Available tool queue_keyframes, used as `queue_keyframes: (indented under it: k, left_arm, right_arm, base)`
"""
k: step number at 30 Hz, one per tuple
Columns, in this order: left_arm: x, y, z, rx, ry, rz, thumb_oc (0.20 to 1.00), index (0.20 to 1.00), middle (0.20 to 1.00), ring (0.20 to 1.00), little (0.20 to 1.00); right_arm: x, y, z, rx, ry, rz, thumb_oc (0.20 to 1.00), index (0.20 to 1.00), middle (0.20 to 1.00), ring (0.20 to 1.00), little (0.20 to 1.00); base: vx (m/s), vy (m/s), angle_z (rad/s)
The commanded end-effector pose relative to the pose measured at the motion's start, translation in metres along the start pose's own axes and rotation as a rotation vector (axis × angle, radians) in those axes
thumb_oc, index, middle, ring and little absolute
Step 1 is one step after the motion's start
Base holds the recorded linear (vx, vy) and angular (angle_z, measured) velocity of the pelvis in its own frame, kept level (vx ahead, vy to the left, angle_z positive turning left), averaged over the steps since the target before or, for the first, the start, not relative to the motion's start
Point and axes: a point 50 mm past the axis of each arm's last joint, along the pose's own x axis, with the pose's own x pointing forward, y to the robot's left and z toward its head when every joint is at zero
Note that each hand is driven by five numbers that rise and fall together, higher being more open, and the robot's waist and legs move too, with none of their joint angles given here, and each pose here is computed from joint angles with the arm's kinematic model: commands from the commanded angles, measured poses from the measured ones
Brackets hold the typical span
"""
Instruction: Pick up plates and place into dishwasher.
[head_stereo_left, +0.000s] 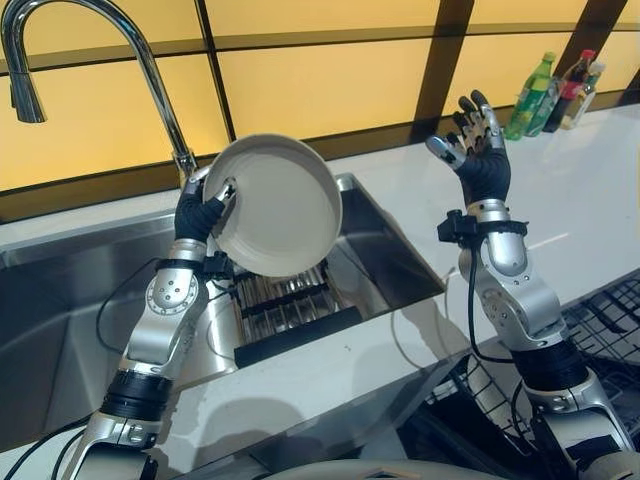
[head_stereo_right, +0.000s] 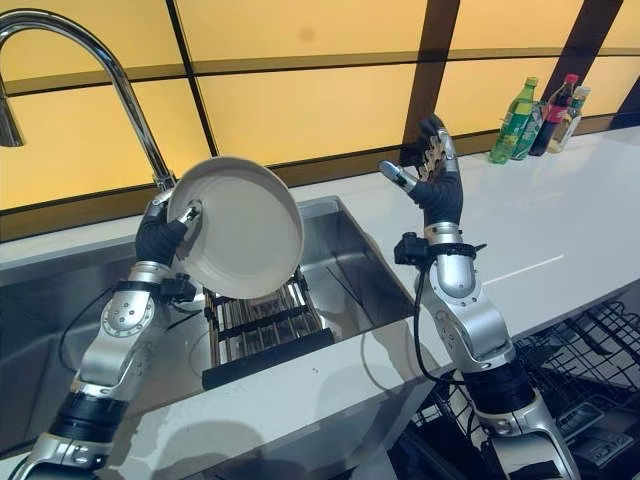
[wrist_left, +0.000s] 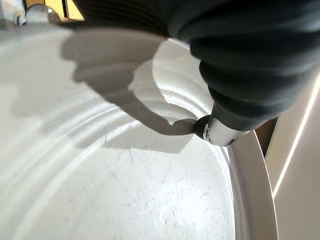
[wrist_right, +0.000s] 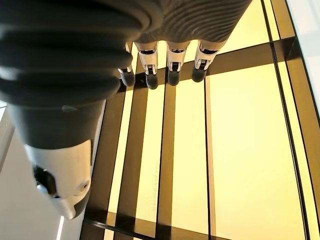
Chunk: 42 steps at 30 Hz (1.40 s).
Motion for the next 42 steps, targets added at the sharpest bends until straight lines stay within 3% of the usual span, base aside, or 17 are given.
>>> queue_keyframes:
  k: [1,16,32,33,34,35,42]
  left_arm:
    - [0.032,0.003,0.037,0.090,-0.209,0.002,0.200,0.200,0.200,0.200,0.200]
    - [0.028,-0.045,0.056,0.028,-0.341,-0.164,0.200,0.200,0.200,0.200,0.200]
    - [0.025,-0.058,0.060,-0.021,-0.343,-0.214,0.200,0.200,0.200,0.200,0.200]
    - [0.025,-0.058,0.060,-0.022,-0.342,-0.217,0.200,0.200,0.200,0.200,0.200]
    - [0.025,-0.059,0.060,-0.025,-0.340,-0.219,0.200,0.200,0.200,0.200,0.200]
    - [0.025,-0.059,0.060,-0.028,-0.338,-0.221,0.200,0.200,0.200,0.200,0.200]
    - [0.024,-0.058,0.059,-0.039,-0.333,-0.217,0.200,0.200,0.200,0.200,0.200]
  right_arm:
    - [0.009,0.019,0.023,0.033,-0.087,0.128,1.000,1.000,1.000,1.000,1.000]
    - [-0.008,0.084,-0.019,0.132,0.190,0.440,1.000,1.000,1.000,1.000,1.000]
    - [-0.030,0.126,-0.046,0.274,0.435,0.681,1.000,1.000,1.000,1.000,1.000]
    - [-0.031,0.128,-0.046,0.285,0.440,0.689,0.959,0.959,0.959,0.959,0.959]
    - [-0.031,0.129,-0.046,0.295,0.440,0.693,0.677,0.677,0.677,0.677,0.677]
    - [-0.030,0.130,-0.045,0.306,0.435,0.695,0.200,0.200,0.200,0.200,0.200]
    - [-0.029,0.130,-0.036,0.337,0.393,0.715,0.200,0.200,0.200,0.200,0.200]
  base:
    - [0.00,0.000,0.00]
    - [0.00,0.000,0.00]
    - [0.00,0.000,0.00]
    - [0.00,0.000,0.00]
    - [0.00,0.000,0.00]
    - [0.00,0.000,0.00]
    - [-0.01,-0.001,0.05]
